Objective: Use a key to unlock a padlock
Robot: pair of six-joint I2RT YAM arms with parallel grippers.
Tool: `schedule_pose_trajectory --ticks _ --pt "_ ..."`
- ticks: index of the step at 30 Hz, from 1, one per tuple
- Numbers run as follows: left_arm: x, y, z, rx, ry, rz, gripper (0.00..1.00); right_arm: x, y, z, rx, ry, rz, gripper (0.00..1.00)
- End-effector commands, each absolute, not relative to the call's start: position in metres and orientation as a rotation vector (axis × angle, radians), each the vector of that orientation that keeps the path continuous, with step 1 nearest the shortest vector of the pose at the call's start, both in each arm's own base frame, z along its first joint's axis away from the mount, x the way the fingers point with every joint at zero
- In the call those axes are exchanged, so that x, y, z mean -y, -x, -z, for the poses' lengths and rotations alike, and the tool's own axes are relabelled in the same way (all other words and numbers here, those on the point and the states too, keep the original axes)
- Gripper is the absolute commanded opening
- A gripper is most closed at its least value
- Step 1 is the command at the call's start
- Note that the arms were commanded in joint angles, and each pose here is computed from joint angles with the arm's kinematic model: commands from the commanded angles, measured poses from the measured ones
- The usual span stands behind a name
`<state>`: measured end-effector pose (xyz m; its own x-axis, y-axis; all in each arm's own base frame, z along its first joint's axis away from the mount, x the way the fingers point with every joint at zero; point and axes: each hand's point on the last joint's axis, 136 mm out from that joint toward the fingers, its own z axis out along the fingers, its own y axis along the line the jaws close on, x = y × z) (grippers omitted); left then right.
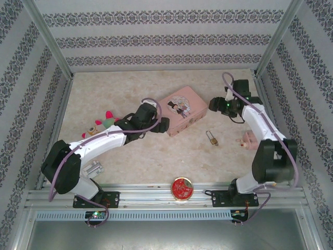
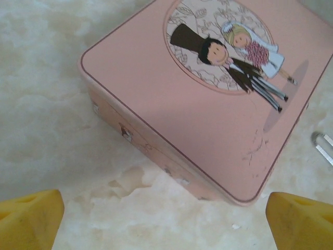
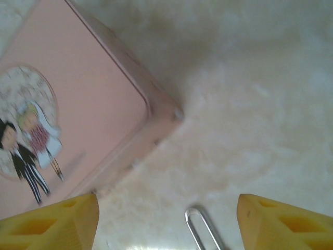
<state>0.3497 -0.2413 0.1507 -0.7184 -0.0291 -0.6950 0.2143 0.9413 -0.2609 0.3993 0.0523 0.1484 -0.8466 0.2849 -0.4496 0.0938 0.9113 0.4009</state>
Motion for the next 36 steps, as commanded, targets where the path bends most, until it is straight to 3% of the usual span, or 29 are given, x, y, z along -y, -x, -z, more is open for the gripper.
schedule_pose_trajectory --ticks 1,6,10,14,20,24,28,32,36 --pt "0.251 -0.361 -0.157 -2.314 0.002 0.619 0.99 -0.069 -0.437 -0.149 -2.509 -0.179 -0.569 0.70" --pt "0.252 -0.367 -0.146 -2.349 0.020 0.621 1.00 -0.081 -0.474 -0.137 -2.512 -0.162 -0.618 0.69" --pt "0.256 -0.370 -0.135 -2.380 0.018 0.628 0.94 -0.097 -0.485 -0.125 -2.531 -0.133 -0.671 0.65" --pt "0.263 -0.374 -0.123 -2.411 0.005 0.638 0.91 -0.116 -0.475 -0.111 -2.561 -0.120 -0.697 0.57" --pt "0.269 -0.392 -0.118 -2.416 -0.018 0.635 0.77 -0.135 -0.446 -0.102 -2.580 -0.146 -0.686 0.46" --pt "0.270 -0.406 -0.119 -2.400 -0.023 0.635 0.69 -0.144 -0.424 -0.095 -2.597 -0.199 -0.675 0.46" --pt "0.269 -0.419 -0.121 -2.391 -0.033 0.631 0.68 -0.155 -0.403 -0.090 -2.600 -0.251 -0.653 0.47" --pt "0.265 -0.424 -0.126 -2.378 -0.024 0.631 0.69 -0.164 -0.385 -0.089 -2.592 -0.278 -0.625 0.49" --pt "0.253 -0.421 -0.132 -2.363 -0.009 0.600 0.76 -0.160 -0.371 -0.094 -2.572 -0.305 -0.579 0.55"
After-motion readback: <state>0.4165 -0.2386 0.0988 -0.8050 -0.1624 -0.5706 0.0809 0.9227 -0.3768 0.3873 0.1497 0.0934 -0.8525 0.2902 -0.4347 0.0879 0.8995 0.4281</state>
